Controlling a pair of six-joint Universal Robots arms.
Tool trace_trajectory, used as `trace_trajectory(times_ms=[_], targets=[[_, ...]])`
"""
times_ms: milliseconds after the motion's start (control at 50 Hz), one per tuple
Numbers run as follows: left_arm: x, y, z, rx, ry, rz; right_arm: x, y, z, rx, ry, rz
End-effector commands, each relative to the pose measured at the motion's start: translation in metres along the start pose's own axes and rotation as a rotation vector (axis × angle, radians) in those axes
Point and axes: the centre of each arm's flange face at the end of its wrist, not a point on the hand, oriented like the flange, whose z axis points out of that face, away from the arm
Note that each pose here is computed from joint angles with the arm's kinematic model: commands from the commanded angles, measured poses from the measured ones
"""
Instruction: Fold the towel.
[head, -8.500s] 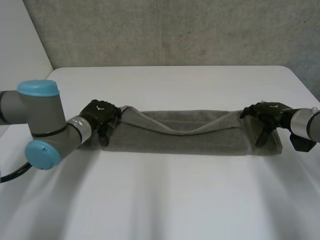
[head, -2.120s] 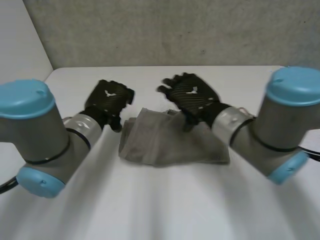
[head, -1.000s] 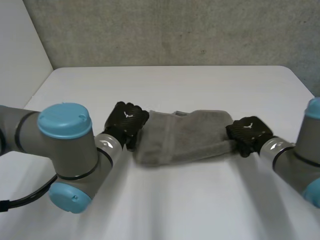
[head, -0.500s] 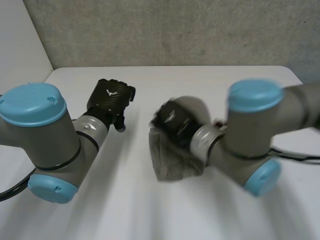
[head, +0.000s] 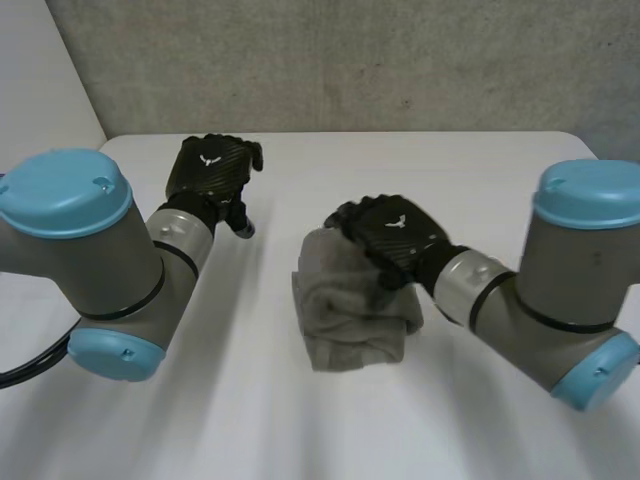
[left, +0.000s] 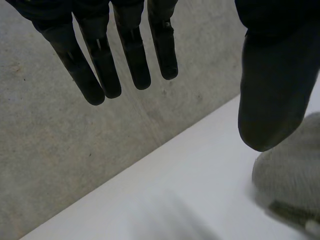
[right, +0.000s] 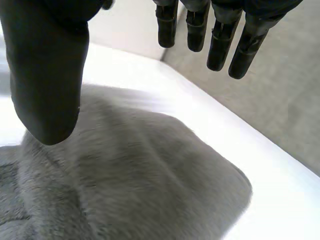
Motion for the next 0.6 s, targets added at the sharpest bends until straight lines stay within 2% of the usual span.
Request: trace_trajectory(times_ms=[20, 100, 240, 360, 460, 600], targets=[[0.019, 0.007, 0.002, 0.005, 0.045, -0.042, 0.022, 0.008, -0.004, -0.020, 0.054, 0.139], [0.038, 0.017, 0.000, -0.015, 0.089, -0.038, 0.031, 0.010, -0.003, -0.022, 0.070, 0.199], [0.053, 0.038, 0.004, -0.059, 0.121, -0.032, 0.040, 0.011, 0.000, -0.014, 0.090, 0.207], [0.077, 0.071, 0.001, -0.131, 0.179, -0.013, 0.041, 0.039, 0.015, -0.083, 0.092, 0.232], [0.083, 0.093, -0.002, -0.187, 0.195, -0.003, 0.038, 0.071, 0.025, -0.160, 0.081, 0.254], [0.081, 0.083, -0.004, -0.170, 0.193, -0.002, 0.041, 0.075, 0.029, -0.173, 0.094, 0.238]])
